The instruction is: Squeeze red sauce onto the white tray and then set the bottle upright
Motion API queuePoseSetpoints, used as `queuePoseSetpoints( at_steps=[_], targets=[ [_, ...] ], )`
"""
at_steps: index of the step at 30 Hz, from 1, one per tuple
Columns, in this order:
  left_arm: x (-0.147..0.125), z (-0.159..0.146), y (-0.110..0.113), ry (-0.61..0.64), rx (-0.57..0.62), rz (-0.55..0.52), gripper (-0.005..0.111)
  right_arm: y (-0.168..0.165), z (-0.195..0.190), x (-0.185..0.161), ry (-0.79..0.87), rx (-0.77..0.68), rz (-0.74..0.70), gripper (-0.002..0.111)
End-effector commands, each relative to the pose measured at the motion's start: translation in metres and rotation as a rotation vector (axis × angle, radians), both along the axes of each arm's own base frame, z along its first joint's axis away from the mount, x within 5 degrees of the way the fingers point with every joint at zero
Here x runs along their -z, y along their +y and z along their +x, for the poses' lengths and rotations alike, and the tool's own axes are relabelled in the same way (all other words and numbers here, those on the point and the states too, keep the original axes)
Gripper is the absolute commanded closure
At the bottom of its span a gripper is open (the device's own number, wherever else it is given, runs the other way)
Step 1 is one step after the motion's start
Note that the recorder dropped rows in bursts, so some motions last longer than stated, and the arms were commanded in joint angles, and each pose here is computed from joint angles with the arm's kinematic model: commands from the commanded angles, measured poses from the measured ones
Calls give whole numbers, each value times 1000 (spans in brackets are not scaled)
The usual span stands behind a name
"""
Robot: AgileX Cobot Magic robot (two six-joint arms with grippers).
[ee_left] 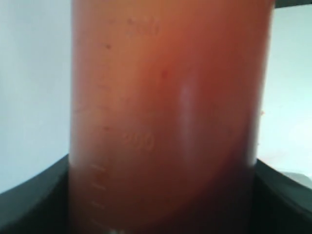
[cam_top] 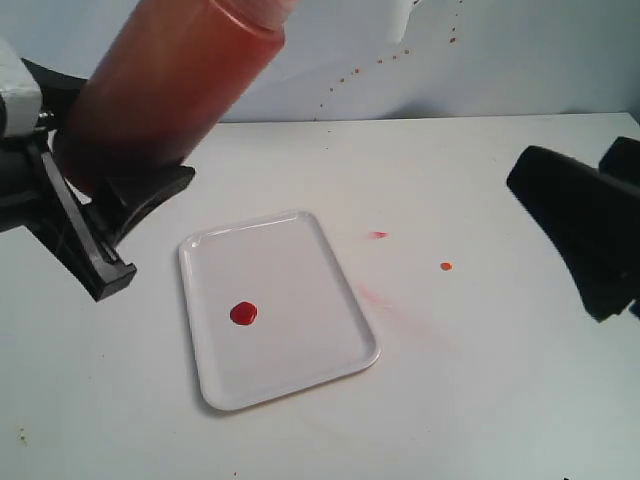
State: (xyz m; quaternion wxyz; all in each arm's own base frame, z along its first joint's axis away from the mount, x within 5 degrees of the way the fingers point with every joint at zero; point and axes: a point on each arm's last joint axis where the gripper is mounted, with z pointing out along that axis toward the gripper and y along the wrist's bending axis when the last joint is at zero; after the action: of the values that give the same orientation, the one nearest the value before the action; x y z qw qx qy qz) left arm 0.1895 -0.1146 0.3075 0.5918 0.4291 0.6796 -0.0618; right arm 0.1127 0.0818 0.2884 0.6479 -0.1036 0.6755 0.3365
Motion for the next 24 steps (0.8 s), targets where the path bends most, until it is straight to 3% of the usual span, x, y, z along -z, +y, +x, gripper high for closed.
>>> queuePoseSetpoints(
  at_steps=[1,6,10,19,24],
  targets=[
    [-9,-12,-15,24,175,-161,107,17,-1,2,-72,-121,-43,3],
    [-20,-21,-27,56,334,-368,107,36,11,13,-113,-191,-84,3],
    [-16,-20,-32,80,377,-382,107,53,8,12,-266,-339,-76,3],
    [9,-7,-50,203,500,-407,107,59,12,11,-311,-370,19,3],
    [17,-5,-59,232,627,-490,107,59,14,12,-325,-350,-22,3]
  ],
)
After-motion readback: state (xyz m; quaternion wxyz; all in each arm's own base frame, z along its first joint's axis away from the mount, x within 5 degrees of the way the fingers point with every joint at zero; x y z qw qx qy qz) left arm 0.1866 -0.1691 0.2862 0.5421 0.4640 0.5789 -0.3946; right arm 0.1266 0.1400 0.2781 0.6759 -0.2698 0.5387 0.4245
